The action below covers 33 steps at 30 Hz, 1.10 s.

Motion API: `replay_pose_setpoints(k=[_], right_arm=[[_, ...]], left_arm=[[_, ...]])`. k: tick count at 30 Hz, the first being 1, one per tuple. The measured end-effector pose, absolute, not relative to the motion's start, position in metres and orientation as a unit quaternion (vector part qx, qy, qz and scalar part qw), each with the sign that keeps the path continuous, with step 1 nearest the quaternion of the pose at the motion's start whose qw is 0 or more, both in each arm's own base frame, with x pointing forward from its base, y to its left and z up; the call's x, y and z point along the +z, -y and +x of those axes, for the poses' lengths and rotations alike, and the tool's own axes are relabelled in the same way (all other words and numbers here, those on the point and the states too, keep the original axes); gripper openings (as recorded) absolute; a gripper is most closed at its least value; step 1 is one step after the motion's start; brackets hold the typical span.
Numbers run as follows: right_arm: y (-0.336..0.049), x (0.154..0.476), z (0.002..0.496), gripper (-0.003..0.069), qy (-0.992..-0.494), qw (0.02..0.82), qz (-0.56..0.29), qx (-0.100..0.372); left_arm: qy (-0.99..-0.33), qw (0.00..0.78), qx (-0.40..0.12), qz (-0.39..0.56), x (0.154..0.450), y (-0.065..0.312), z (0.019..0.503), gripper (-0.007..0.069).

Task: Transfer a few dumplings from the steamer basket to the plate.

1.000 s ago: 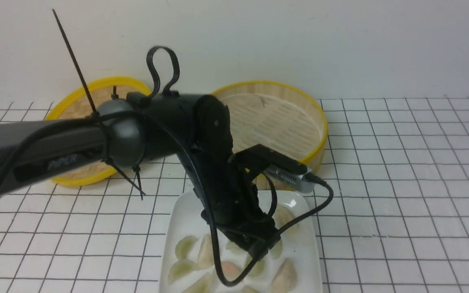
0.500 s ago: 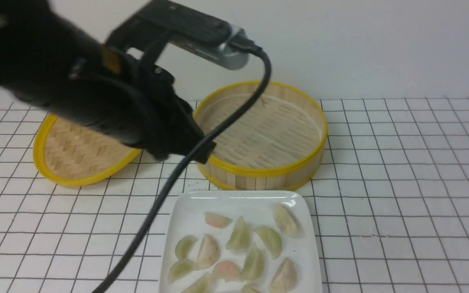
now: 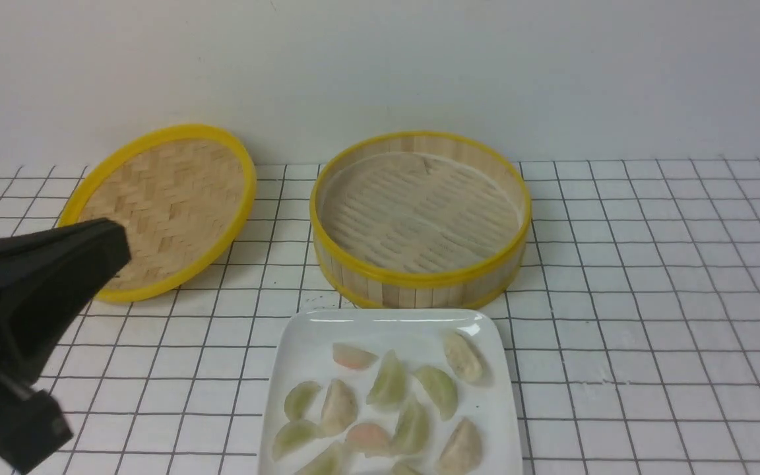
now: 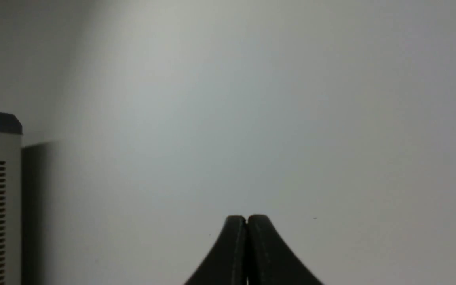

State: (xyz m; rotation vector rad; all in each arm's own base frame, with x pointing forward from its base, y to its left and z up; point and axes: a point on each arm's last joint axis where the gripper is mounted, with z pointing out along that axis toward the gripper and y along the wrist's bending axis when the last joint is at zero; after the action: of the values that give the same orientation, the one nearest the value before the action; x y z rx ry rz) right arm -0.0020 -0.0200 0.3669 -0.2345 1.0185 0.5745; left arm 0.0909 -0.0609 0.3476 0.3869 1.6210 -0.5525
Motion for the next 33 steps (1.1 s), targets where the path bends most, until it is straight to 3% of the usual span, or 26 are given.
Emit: replay_pose_setpoints(k=[23,29,33], right_arm=[[0.019,0.367,-0.002,-0.0015,-0.477,0.825,-0.108,0.283],[0.019,0.367,-0.003,-0.0015,-0.477,0.825,-0.108,0.283],[0.019,0.367,-0.003,-0.0015,-0.477,0.825,-0.108,0.283]], left_arm=[[-0.698,0.652,-0.257,0.15,0.334,0.055,0.082,-0.0006],[-0.704,0.655,-0.199,0.188,0.328,0.048,0.078,-0.0006],[-0.714,0.667,-0.151,0.149,0.31,0.031,0.068,-0.0006]])
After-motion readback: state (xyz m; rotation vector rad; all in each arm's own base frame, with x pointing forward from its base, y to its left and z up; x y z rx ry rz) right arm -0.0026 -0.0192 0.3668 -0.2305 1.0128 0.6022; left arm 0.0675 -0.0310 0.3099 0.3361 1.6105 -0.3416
